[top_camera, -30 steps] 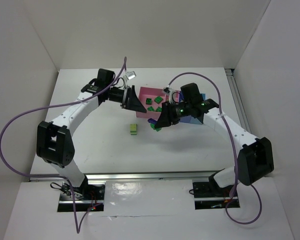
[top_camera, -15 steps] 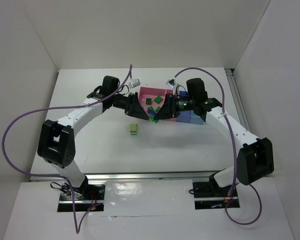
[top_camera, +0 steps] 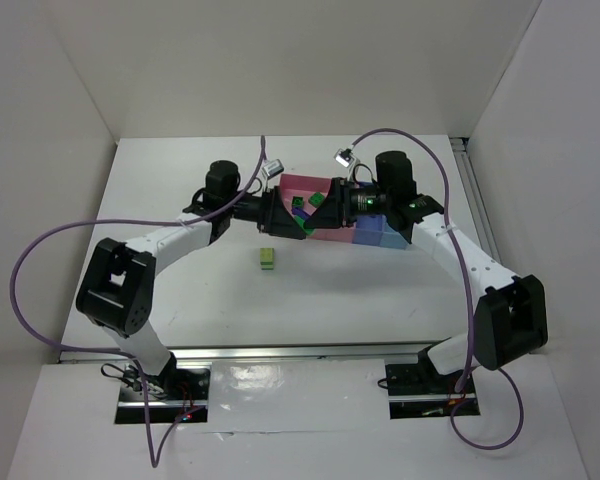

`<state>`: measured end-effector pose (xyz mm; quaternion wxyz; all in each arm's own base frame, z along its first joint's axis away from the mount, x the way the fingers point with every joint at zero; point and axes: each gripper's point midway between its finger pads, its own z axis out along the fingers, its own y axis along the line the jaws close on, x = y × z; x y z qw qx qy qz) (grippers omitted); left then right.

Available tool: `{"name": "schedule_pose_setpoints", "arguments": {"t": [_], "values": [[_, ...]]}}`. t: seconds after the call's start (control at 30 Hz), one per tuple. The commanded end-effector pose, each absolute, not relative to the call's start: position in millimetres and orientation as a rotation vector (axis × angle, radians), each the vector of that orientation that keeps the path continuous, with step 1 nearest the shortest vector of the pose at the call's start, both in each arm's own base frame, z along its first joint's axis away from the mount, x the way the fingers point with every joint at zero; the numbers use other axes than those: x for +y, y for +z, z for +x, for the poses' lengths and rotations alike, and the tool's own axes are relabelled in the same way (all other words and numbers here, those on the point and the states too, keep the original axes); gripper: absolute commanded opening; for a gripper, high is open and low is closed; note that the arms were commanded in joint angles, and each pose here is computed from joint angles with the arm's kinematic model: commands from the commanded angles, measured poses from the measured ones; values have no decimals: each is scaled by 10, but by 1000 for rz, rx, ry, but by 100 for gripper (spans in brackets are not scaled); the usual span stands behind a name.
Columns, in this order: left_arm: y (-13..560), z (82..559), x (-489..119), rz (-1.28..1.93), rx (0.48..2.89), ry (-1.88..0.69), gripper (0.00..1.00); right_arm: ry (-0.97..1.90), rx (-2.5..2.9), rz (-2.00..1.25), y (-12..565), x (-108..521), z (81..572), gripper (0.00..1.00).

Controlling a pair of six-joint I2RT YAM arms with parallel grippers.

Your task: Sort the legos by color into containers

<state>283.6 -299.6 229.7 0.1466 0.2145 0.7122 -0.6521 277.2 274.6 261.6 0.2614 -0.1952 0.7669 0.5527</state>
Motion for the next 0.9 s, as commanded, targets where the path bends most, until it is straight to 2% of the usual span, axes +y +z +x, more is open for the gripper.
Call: {"name": "schedule_pose_setpoints", "arguments": {"t": [0.0, 0.03, 0.37, 0.5, 0.53, 0.77, 0.83, 0.87], "values": [[2576, 2807, -3020, 683, 1888, -1903, 69, 1524, 2031, -556, 2685, 2761, 2785, 18], [2622, 2802, -3025, 695, 1856, -1922, 65, 1524, 2031, -555, 2685, 2761, 2785, 18], [2697, 2719, -3012, 702, 1769, -2012, 58, 1527, 2050, -547, 2639, 2754, 2768, 18], [2663, 2733, -3017, 688, 1786, -2021, 44, 1518, 2061, -534, 2601, 2757, 2798, 18], [2647, 2737, -3019, 685, 1792, -2020, 36, 1519, 2062, -534, 2600, 2757, 2798, 18], [2604, 2730, -3014, 707, 1798, -2002, 20, 1513, 2061, -524, 2600, 2731, 2823, 18], [2571, 2761, -2990, 681, 1824, -2002, 0, 1508, 2061, -514, 2600, 2705, 2848, 18], [2556, 2764, -2990, 678, 1830, -2001, 0, 1497, 2077, -498, 2568, 2652, 2870, 18]]}}
